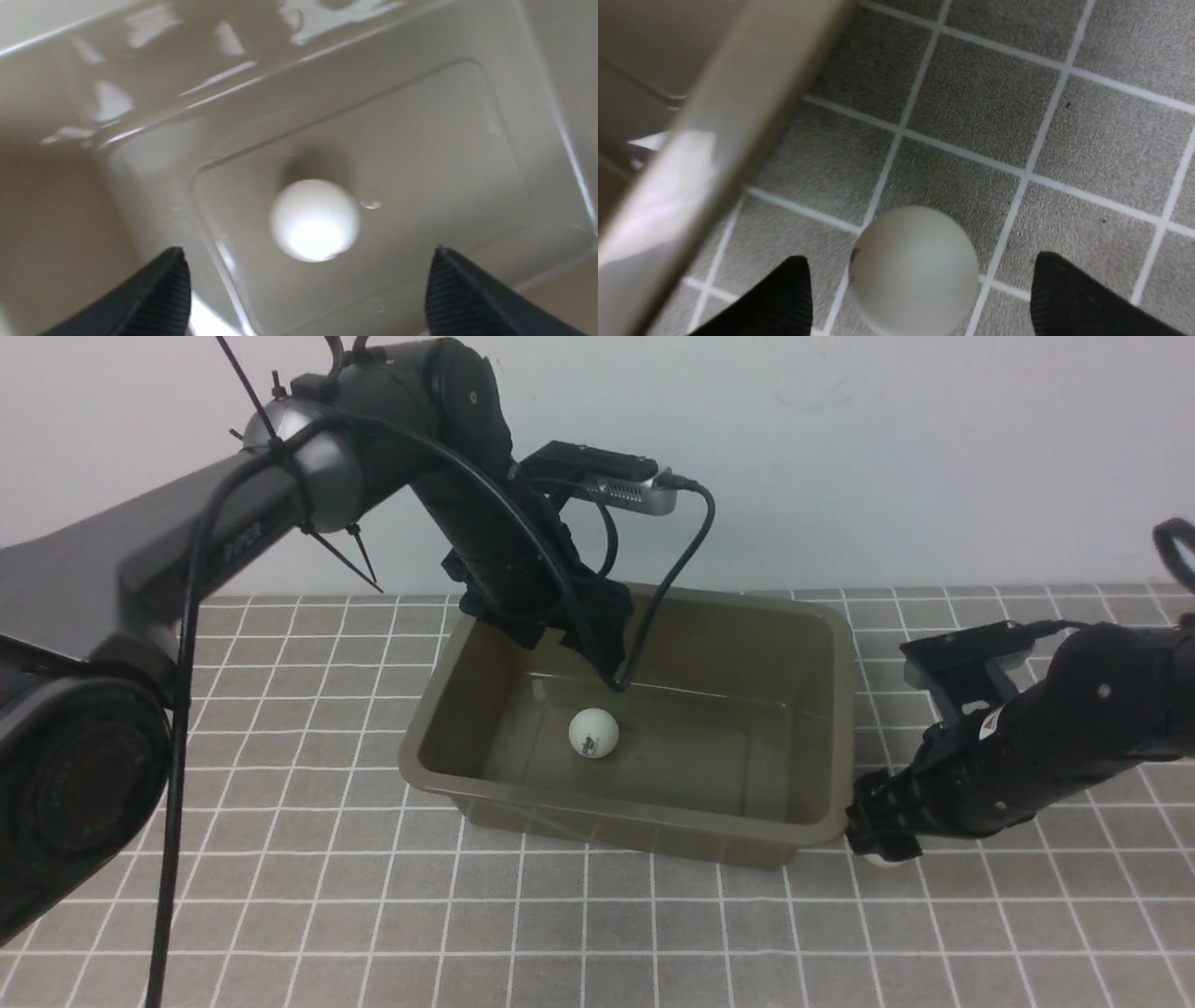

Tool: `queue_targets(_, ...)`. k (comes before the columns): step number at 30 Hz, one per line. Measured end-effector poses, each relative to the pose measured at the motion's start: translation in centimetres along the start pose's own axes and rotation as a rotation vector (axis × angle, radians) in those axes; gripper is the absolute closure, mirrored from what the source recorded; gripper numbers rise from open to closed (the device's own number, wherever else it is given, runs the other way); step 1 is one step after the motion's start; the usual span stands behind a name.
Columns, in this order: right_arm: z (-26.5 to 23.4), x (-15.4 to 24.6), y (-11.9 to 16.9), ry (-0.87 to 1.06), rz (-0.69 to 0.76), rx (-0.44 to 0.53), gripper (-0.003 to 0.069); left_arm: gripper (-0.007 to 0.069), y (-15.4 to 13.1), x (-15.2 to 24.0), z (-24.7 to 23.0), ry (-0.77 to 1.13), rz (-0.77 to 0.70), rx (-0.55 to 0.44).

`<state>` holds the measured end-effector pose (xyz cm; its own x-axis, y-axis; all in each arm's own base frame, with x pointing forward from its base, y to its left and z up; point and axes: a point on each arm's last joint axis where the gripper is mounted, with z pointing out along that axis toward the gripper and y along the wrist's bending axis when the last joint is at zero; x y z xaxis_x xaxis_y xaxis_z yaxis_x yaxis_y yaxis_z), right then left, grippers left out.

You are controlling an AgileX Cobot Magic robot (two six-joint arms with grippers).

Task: Put the table tennis balls into the box on the grey coffee tablecloth.
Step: 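Reach for and grasp a ping pong ball on the table, then release the ping pong ball into the bin and lift the gripper away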

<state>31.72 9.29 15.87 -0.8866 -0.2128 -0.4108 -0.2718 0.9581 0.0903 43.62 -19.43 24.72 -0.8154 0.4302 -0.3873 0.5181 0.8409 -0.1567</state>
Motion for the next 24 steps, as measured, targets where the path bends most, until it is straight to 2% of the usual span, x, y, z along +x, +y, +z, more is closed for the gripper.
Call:
queue_targets(2,0.7,0.1,-0.1,0.008,0.001,0.004,0.0099,0.0072,0.4,-0.1,-0.6,0.008,-0.019,-0.025)
queue_targets(4,1.4,0.1,-0.2,0.013,0.003,0.007,0.0135,0.0166,0.7,-0.2,-1.7,0.009,-0.027,-0.05)
queue_targets(5,1.5,0.2,-0.2,0.017,0.006,0.006,0.016,0.0236,0.9,-0.3,-2.3,0.011,-0.025,-0.064)
queue_targets(6,1.5,0.1,-0.2,0.016,0.007,0.006,0.0168,0.0236,0.9,-0.3,-2.4,0.008,-0.025,-0.065)
queue_targets(7,1.5,0.0,-0.2,0.005,0.004,0.01,0.0249,0.0368,1.1,-0.5,-3.9,-0.006,-0.022,-0.083)
queue_targets(8,1.5,0.0,-0.2,0.005,0.001,0.011,0.0289,0.0422,1.3,-0.5,-4.6,-0.011,-0.022,-0.089)
queue_targets(9,1.4,0.0,-0.3,0.005,0.001,0.014,0.0309,0.0502,1.3,-0.6,-5.9,-0.033,-0.022,-0.096)
queue_targets(10,1.2,0.0,-0.3,0.015,-0.004,0.018,0.0298,0.0571,1.4,-0.7,-7.3,-0.06,-0.024,-0.105)
queue_targets(13,-0.7,0.2,-0.5,0.036,0.014,0.019,0.0296,0.062,2.5,-0.4,-10.7,-0.123,-0.049,-0.131)
queue_targets(16,-5.2,-0.5,0.0,-0.057,0.025,0.002,0.0296,0.063,4.1,0.6,-13.9,-0.168,-0.113,-0.162)
queue_targets(21,-10.0,-2.0,2.3,-0.279,0.019,-0.088,0.0296,0.063,5.0,3.9,-15.5,-0.126,-0.186,-0.164)
queue_targets(24,-10.7,-4.0,3.9,-0.343,-0.054,-0.13,0.0296,0.063,4.1,7.0,-15.2,-0.057,-0.209,-0.138)
